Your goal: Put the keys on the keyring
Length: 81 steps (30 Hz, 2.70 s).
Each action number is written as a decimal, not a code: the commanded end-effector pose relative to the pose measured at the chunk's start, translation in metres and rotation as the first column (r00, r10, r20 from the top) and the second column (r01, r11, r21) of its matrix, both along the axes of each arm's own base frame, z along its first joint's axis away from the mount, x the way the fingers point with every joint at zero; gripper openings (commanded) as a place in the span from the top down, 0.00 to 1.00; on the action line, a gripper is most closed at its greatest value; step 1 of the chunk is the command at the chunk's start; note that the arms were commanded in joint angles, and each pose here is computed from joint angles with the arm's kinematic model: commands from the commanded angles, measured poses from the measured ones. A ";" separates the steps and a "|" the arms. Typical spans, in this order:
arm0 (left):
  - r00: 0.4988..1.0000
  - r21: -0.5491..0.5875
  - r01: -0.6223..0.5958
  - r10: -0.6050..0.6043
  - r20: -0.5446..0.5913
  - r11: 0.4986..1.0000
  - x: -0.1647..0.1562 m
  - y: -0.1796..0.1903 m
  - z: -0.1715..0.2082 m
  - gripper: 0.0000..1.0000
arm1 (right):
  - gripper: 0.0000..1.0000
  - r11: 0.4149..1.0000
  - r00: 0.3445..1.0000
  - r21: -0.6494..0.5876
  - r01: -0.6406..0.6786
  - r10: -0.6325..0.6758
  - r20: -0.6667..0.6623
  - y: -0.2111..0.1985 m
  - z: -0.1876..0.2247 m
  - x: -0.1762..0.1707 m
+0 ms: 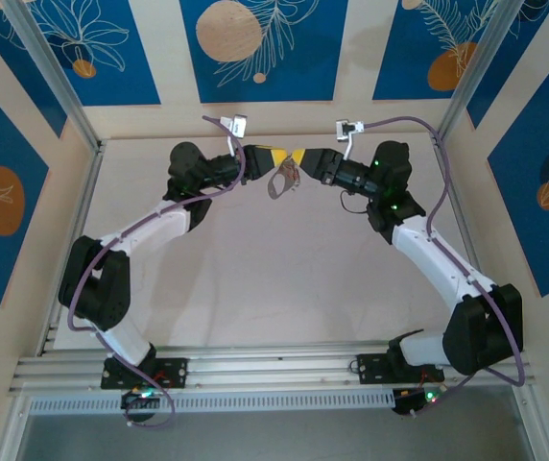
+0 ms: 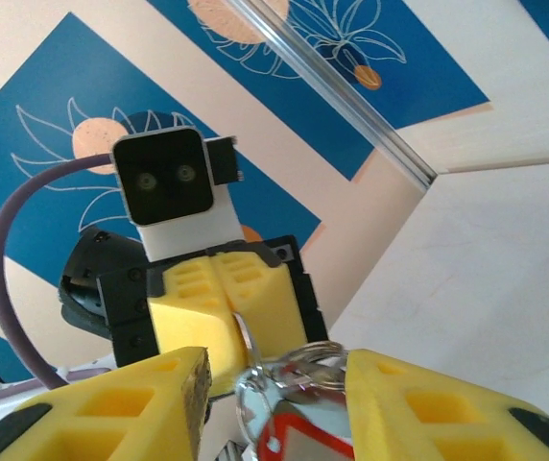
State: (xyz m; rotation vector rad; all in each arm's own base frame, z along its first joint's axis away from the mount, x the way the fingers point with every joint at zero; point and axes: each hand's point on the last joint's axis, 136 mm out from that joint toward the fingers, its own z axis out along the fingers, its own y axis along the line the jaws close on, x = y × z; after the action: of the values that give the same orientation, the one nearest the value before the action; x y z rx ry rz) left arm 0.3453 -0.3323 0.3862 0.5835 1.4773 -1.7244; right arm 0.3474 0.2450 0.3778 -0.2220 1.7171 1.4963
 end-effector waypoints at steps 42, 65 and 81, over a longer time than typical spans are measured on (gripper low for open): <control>0.997 0.017 -0.015 0.014 0.072 1.000 -0.006 0.006 0.012 0.71 | 1.00 0.994 0.994 0.026 -0.110 0.109 0.019 0.000 0.004 0.016; 0.991 0.188 0.111 -0.124 0.056 0.976 0.023 0.013 -0.001 0.53 | 1.00 0.942 0.946 -0.097 -0.320 0.324 0.025 0.000 0.001 0.014; 0.988 0.192 0.145 -0.153 0.027 0.971 0.030 0.008 -0.012 0.57 | 1.00 0.939 0.942 -0.091 -0.332 0.335 0.009 0.004 -0.007 0.018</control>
State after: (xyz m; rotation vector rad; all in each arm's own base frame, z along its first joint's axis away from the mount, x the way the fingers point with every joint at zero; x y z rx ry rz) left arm 0.3739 -0.3269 0.3638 0.8005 1.6629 -1.6857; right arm 0.3662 0.2475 0.3616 -0.5525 1.8264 1.6488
